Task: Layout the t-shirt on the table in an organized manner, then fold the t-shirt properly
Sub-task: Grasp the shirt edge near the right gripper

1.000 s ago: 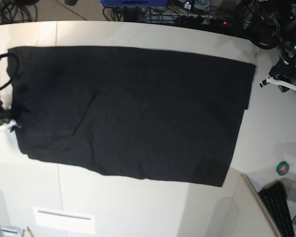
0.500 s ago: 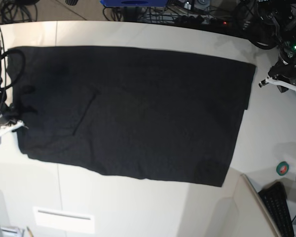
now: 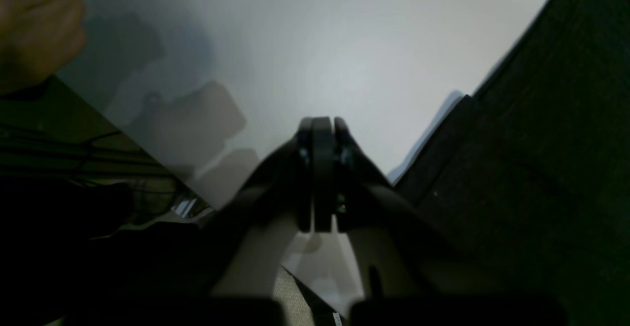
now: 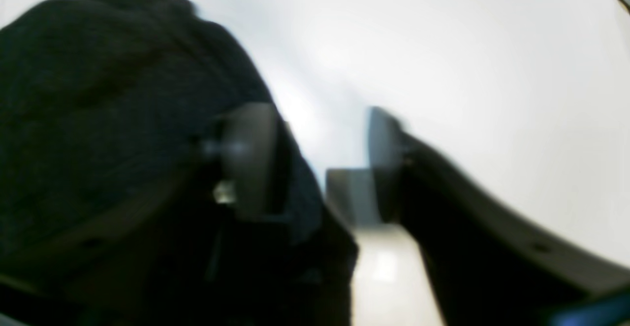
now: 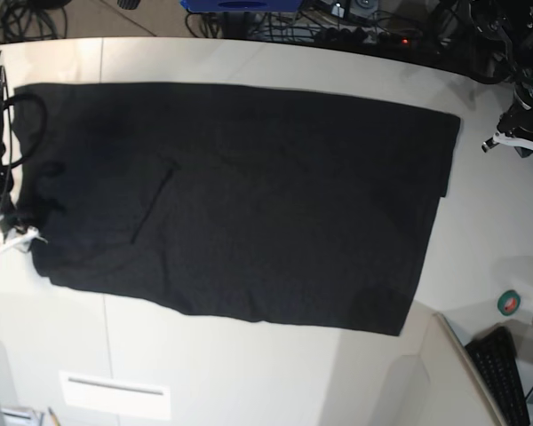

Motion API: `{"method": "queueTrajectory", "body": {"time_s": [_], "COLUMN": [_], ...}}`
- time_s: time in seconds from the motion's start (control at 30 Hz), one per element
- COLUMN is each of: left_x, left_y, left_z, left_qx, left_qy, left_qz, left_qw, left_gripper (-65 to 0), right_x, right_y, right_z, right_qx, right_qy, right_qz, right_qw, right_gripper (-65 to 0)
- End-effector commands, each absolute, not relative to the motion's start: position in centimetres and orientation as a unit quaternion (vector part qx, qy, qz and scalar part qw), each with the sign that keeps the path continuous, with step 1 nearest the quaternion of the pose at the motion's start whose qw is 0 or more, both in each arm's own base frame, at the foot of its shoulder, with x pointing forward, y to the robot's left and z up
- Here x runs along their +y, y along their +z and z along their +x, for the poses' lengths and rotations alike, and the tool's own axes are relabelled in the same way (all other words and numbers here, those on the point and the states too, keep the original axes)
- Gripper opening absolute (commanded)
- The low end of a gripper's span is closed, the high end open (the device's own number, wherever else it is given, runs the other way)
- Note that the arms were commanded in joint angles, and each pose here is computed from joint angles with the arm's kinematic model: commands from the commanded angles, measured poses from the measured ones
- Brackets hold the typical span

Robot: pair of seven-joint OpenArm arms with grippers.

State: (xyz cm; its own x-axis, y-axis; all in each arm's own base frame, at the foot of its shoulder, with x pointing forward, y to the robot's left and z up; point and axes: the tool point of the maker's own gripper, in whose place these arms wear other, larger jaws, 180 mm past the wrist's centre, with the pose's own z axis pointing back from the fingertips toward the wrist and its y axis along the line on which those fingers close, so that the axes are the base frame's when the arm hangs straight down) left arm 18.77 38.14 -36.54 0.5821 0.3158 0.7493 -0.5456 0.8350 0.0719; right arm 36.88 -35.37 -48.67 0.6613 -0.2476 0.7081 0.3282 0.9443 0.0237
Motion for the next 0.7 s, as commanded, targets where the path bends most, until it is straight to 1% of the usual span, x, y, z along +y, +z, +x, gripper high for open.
{"method": "queueTrajectory", "body": {"time_s": [0.0,0.2,0.23,0.27,0.3,0.33,0.37,0.4,0.43,0.57,0.67], "left_x": [38.8,38.8,38.8,38.8,38.9,38.9,38.9,38.9,38.9,38.8,38.8], "left_y": [-35.4,-37.1,-37.3,-37.5,-37.5,-37.5,-37.6,-37.5,-37.5,-37.4,-37.5], "left_z": [19.2,18.7,18.6,18.5,18.5,18.4,18.4,18.4,18.4,18.5,18.5], "left_qx": [-0.404,-0.384,-0.382,-0.379,-0.379,-0.378,-0.377,-0.378,-0.378,-0.380,-0.379], "left_qy": [0.240,0.251,0.252,0.253,0.253,0.253,0.253,0.252,0.252,0.252,0.253], "left_qz": [0.159,0.150,0.149,0.148,0.148,0.148,0.149,0.149,0.149,0.149,0.148], "left_qw": [0.869,0.876,0.877,0.878,0.878,0.878,0.878,0.878,0.878,0.878,0.878], "left_gripper": [-65.0,-65.0,-65.0,-65.0,-65.0,-65.0,-65.0,-65.0,-65.0,-65.0,-65.0], "right_x": [-36.6,-35.4,-35.3,-35.3,-35.4,-35.4,-35.4,-35.4,-35.4,-34.9,-33.2], "right_y": [-46.8,-47.7,-47.8,-47.8,-47.9,-47.9,-47.9,-48.0,-48.0,-47.2,-45.9], "right_z": [38.3,37.9,37.9,37.8,37.8,37.8,37.7,37.6,37.6,38.2,38.3], "right_qx": [-0.407,-0.398,-0.398,-0.397,-0.396,-0.396,-0.396,-0.395,-0.396,-0.411,-0.440], "right_qy": [-0.159,-0.154,-0.154,-0.155,-0.156,-0.157,-0.157,-0.157,-0.158,-0.149,-0.115], "right_qz": [-0.061,-0.054,-0.054,-0.054,-0.053,-0.053,-0.053,-0.054,-0.053,-0.048,-0.036], "right_qw": [0.897,0.903,0.903,0.903,0.903,0.903,0.903,0.904,0.903,0.898,0.890], "right_gripper": [-28.1,-28.2,-28.7,-30.6,-35.9,-44.0,-52.5,-63.5,-65.0,-65.0,-65.0]}}
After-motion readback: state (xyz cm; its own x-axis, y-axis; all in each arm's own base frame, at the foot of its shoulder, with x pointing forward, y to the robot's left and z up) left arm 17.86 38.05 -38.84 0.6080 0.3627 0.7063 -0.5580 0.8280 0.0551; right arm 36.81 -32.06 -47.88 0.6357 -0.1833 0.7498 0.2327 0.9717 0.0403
